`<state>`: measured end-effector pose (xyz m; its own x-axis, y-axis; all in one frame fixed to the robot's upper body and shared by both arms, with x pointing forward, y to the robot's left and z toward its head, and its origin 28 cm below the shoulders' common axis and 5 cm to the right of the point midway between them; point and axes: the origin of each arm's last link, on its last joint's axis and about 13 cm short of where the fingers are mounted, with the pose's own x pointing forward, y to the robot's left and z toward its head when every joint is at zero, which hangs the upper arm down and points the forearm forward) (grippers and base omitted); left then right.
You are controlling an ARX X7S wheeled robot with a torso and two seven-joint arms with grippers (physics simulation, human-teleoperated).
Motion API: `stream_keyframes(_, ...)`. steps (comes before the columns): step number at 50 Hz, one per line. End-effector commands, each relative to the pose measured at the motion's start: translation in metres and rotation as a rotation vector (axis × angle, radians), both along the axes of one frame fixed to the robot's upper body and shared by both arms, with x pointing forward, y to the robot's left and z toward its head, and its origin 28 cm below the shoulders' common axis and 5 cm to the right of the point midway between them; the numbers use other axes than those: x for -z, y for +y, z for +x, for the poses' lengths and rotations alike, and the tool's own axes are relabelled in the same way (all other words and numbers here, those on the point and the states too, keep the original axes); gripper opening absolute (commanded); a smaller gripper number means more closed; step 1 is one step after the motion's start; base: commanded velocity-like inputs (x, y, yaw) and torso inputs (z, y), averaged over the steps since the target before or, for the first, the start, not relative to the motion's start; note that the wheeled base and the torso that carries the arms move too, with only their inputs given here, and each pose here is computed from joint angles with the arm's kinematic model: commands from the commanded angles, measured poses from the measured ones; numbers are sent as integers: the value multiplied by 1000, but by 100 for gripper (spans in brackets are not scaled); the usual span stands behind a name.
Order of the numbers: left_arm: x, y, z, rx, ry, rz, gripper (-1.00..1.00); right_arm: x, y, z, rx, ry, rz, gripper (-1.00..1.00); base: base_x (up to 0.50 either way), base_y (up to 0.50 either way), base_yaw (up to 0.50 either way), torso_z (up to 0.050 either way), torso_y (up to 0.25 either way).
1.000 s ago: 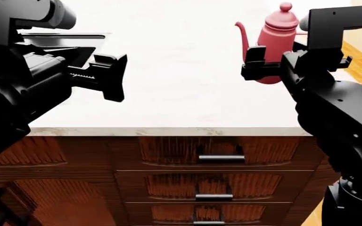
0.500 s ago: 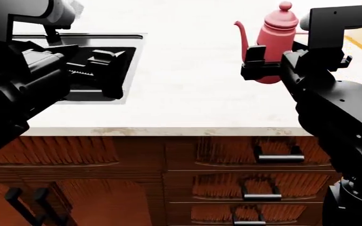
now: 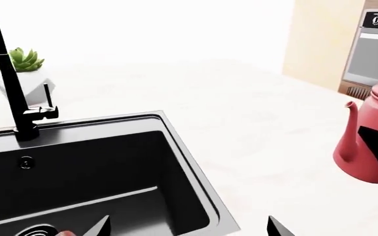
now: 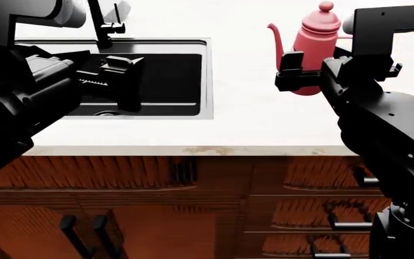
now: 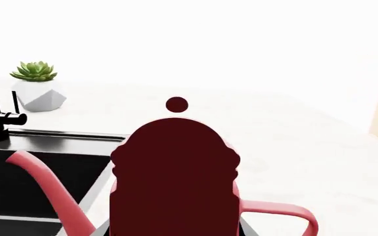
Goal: Pick the jug and teapot and place them in the sink. Then turn on the water.
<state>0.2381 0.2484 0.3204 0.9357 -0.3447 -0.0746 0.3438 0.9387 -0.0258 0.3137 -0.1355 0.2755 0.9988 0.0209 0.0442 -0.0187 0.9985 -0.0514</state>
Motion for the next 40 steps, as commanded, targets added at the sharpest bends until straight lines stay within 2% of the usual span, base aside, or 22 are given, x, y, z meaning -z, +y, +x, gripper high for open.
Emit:
stream_keyframes(1, 0, 0, 0, -2, -1, -1, 100, -4, -2, -1, 8, -22, -6, -100, 0, 500, 0, 0, 0)
stream_keyframes(29, -2, 0, 0, -2, -8, 3, 100, -9, 0, -1, -1, -44, -1, -100, 0, 500, 0, 0, 1)
stream_keyframes(40, 0, 0, 2, 0, -2, 2, 100, -8, -2, 8, 23, -49, -5, -100, 11, 500, 0, 0, 0)
